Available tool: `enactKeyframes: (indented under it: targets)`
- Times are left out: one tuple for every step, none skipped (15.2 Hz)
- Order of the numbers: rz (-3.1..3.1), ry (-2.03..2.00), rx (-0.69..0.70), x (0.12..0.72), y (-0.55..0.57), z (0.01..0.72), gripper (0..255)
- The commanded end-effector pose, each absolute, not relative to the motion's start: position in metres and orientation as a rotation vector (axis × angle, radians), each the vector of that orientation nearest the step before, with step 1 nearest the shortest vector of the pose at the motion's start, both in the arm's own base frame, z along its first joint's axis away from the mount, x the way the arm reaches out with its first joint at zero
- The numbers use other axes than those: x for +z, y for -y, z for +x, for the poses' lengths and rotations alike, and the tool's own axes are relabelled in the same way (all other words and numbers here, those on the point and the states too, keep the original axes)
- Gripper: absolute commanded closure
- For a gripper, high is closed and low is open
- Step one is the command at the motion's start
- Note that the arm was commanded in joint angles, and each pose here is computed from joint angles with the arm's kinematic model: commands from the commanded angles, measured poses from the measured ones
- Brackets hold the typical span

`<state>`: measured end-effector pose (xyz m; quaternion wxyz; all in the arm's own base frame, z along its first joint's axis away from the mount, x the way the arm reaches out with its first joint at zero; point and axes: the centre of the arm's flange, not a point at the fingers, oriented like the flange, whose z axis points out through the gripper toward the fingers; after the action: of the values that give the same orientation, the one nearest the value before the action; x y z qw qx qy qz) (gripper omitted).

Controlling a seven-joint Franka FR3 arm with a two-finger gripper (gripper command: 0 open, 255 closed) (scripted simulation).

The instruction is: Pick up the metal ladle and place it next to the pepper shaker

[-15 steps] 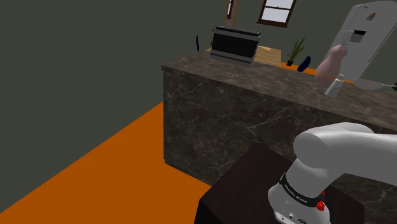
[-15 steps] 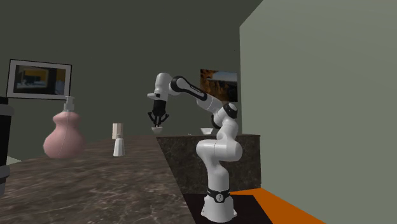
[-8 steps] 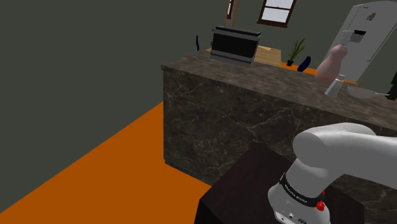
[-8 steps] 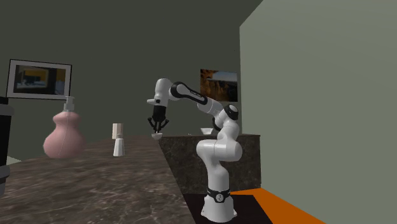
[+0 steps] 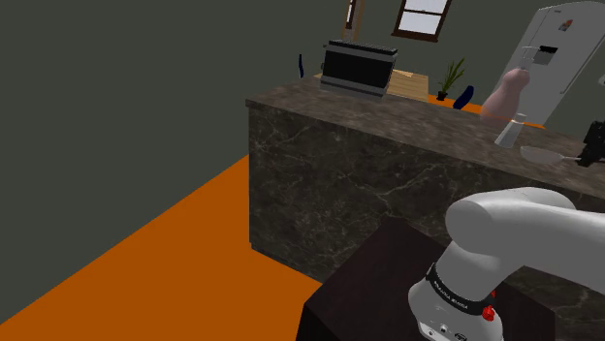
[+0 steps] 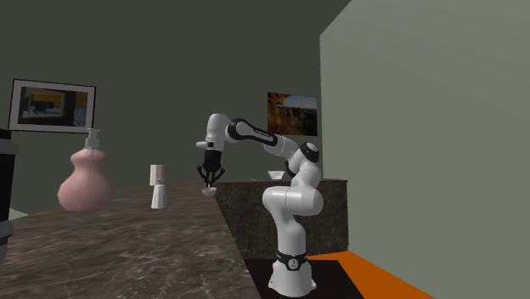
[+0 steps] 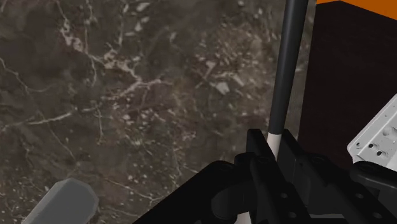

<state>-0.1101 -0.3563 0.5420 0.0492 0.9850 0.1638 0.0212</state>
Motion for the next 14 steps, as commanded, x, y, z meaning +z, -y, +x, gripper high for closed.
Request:
enactKeyframes:
  targets:
    - [3.001,-0.499,0.064,0.531,0.356,-0.109,255]
    - [3.001,-0.499,0.064,0.526,0.356,-0.109,255]
    - [3.001,-0.499,0.064,0.521,0.356,-0.109,255]
    - [3.001,-0.499,0.064,0.515,0.356,-0.109,255]
    - [3.001,-0.499,0.064,0.510,0.356,-0.109,255]
    - [3.001,-0.499,0.064,0.505,0.356,-0.109,255]
    - [3.001,-0.499,0.064,0.500,0.356,-0.109,255]
    - [3.001,-0.500,0.065,0.500,0.356,-0.109,255]
    - [3.001,-0.499,0.064,0.500,0.356,-0.109,255]
    - [3.001,-0.499,0.064,0.500,0.356,-0.109,255]
    - [3.001,-0.499,0.064,0.500,0.356,-0.109,255]
    - [3.001,-0.499,0.064,0.500,0.356,-0.109,255]
    - [3.001,-0.499,0.064,0.500,0.356,-0.109,255]
    - [3.001,-0.499,0.064,0.500,0.356,-0.109,255]
